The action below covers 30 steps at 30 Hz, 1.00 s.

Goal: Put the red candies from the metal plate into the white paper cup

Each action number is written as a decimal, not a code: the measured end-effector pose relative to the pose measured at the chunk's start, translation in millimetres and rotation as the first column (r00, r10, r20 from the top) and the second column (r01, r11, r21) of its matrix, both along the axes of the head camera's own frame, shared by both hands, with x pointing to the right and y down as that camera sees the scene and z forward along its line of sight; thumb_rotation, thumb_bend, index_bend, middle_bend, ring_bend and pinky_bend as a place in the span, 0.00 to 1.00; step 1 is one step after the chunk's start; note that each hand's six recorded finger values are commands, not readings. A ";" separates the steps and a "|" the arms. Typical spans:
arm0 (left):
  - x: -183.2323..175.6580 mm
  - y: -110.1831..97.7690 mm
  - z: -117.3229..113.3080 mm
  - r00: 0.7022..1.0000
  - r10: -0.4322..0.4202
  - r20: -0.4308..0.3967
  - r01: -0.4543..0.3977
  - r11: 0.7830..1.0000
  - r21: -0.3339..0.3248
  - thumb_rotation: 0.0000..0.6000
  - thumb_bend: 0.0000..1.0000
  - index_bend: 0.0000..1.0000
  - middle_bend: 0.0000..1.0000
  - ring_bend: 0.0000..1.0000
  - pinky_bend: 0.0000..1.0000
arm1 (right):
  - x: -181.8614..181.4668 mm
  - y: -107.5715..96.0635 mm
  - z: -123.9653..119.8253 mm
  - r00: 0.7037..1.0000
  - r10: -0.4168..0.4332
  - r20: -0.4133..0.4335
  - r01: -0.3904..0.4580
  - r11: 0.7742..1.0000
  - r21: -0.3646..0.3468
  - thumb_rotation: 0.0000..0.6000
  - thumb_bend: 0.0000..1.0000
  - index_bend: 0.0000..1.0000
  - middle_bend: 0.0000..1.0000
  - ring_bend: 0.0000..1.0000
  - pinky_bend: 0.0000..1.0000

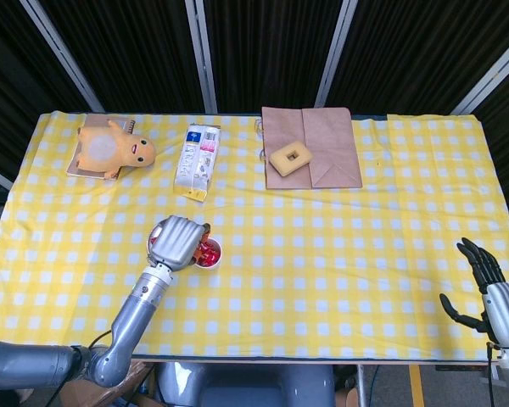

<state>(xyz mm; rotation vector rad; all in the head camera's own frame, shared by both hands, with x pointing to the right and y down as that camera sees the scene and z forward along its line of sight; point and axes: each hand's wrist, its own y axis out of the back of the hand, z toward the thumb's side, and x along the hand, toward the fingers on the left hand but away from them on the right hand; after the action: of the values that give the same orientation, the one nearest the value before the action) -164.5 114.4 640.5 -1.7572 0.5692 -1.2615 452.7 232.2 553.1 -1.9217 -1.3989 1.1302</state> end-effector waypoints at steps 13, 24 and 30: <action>1.7 0.8 3.9 1.000 0.008 0.025 -0.007 1.000 -0.029 1.00 0.26 0.46 1.00 1.00 0.99 | -0.6 0.1 -0.1 1.000 -0.004 -0.001 0.004 1.000 0.001 1.00 0.42 0.00 0.00 0.00 0.00; -25.6 5.2 -19.4 0.996 -0.069 -0.059 0.070 0.997 0.014 1.00 0.25 0.33 0.75 0.83 0.85 | 1.9 0.8 0.2 1.000 0.000 -0.011 0.000 1.000 0.000 1.00 0.42 0.00 0.00 0.00 0.00; -81.6 28.9 -39.3 0.993 -0.099 -0.070 0.102 0.993 0.052 1.00 0.19 0.11 0.17 0.29 0.38 | 2.3 1.2 1.5 0.999 -0.013 -0.043 0.014 1.000 0.004 1.00 0.42 0.00 0.00 0.00 0.00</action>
<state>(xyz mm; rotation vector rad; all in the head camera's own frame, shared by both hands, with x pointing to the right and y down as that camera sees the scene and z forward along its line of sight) -246.1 143.2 601.3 -1.7488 0.7325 -1.2471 455.0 233.4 554.6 -1.8899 -1.3627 1.1541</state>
